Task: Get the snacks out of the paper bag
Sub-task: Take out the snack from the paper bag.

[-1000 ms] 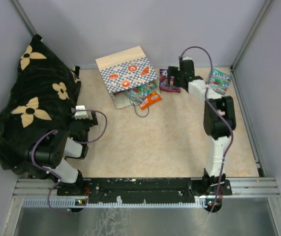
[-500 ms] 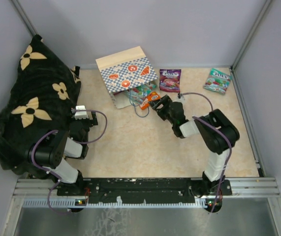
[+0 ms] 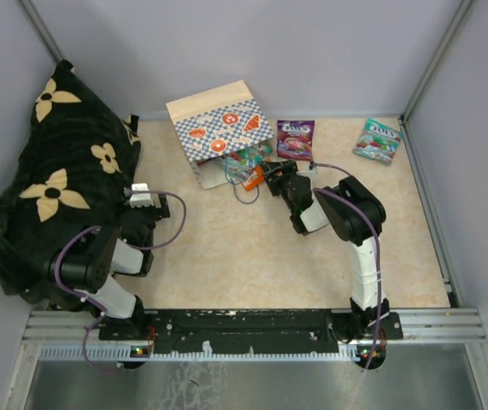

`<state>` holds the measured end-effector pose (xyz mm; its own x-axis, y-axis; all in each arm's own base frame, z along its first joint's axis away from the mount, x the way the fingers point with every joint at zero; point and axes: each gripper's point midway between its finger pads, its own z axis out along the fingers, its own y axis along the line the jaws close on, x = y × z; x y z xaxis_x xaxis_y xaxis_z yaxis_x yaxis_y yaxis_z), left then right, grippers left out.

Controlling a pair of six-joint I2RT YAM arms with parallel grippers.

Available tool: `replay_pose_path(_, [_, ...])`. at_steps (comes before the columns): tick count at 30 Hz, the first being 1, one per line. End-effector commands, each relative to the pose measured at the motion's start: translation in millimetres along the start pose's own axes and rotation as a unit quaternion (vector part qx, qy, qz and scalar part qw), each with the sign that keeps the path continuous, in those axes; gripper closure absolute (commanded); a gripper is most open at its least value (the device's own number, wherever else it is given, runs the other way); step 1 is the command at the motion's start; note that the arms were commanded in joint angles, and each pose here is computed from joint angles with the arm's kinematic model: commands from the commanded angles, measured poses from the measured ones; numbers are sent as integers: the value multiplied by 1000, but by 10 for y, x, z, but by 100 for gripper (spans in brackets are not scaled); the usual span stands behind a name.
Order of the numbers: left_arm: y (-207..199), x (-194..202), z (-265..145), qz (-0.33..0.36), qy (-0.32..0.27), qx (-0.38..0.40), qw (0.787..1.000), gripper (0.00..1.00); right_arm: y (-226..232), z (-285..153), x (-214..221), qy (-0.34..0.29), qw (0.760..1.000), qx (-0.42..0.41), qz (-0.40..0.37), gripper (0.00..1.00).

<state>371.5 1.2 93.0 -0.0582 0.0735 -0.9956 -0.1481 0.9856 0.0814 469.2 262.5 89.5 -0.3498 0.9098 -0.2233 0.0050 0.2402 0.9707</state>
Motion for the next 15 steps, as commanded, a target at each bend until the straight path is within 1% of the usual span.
replay_pose_path(1, [-7, -66, 35, -9, -13, 2, 1000, 0, 182, 205, -124, -39, 999, -31, -2, 36])
replay_pose_path(8, [-7, -66, 37, -9, -12, 2, 1000, 0, 7, 409, -169, -55, 998, 12, -42, 38])
replay_pose_path(15, [-8, -65, 35, -9, -12, 2, 1000, 0, -171, 622, -91, -44, 997, 33, -45, 39])
